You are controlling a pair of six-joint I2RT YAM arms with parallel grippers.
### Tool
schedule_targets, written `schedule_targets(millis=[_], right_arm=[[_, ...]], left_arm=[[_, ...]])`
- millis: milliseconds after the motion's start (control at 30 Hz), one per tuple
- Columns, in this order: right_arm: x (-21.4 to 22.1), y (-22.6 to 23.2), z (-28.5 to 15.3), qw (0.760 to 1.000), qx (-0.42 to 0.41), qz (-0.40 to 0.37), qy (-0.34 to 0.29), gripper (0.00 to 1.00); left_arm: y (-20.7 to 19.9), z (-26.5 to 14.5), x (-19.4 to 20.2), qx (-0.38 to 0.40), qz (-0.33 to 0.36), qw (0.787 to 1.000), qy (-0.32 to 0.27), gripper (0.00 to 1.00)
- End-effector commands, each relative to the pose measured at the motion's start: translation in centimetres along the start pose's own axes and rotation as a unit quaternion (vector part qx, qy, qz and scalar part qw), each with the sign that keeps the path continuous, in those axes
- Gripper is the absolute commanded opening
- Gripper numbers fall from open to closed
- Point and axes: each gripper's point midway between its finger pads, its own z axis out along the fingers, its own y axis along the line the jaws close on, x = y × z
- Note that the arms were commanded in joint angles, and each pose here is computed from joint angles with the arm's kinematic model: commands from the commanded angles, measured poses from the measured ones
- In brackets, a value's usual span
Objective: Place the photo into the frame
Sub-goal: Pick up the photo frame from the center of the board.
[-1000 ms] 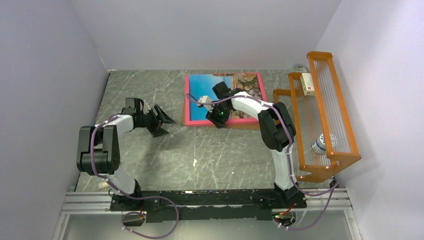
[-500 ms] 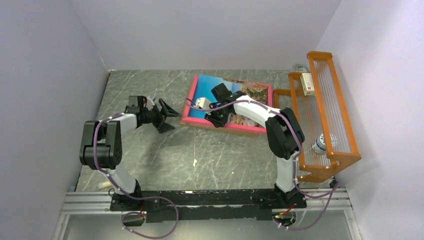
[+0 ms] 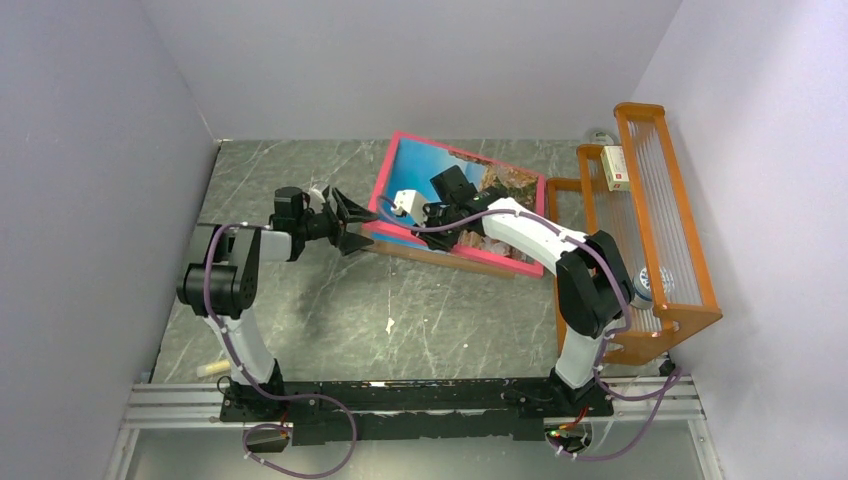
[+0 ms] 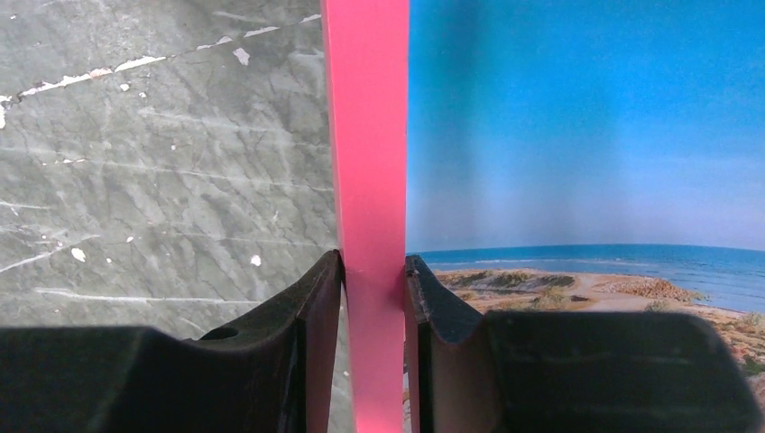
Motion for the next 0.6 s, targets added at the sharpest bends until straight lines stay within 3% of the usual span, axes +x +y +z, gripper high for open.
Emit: schedule_targets(millis=[0, 67, 167, 333, 467, 567], right_arm=[[-3.1, -0.7, -1.6, 0.998, 0.034, -0.038, -0.047, 0.08], [-3.1, -0.2, -1.6, 0.998, 0.03, -0.041, -0.048, 0.07], [-3.2, 0.2, -1.7, 0.997, 0.024, -0.045, -0.049, 0.07], [-3.2, 0.6, -1.9, 0.997, 0.021, -0.048, -0.048, 0.07], [-3.4, 0.8, -2.1, 0.998, 0.017, -0.042, -0.053, 0.11], [-3.6, 0.3, -2.3, 0.998, 0.035, -0.024, -0.055, 0.24]], left_arm=[[-2.6, 1.2, -0.6, 0.061, 0.019, 0.998, 0.01, 0.88], [-3.2, 1.4, -1.0, 0.069, 0.028, 0.997, 0.011, 0.84], [-3.8, 1.7, -1.6, 0.07, 0.048, 0.996, 0.015, 0.72], [-4.4, 1.9, -2.0, 0.056, 0.081, 0.995, 0.027, 0.39], [-5.6, 1.7, -1.6, 0.073, 0.093, 0.992, 0.047, 0.04], [-7.3, 1.3, -1.4, 0.101, 0.103, 0.988, 0.054, 0.03]])
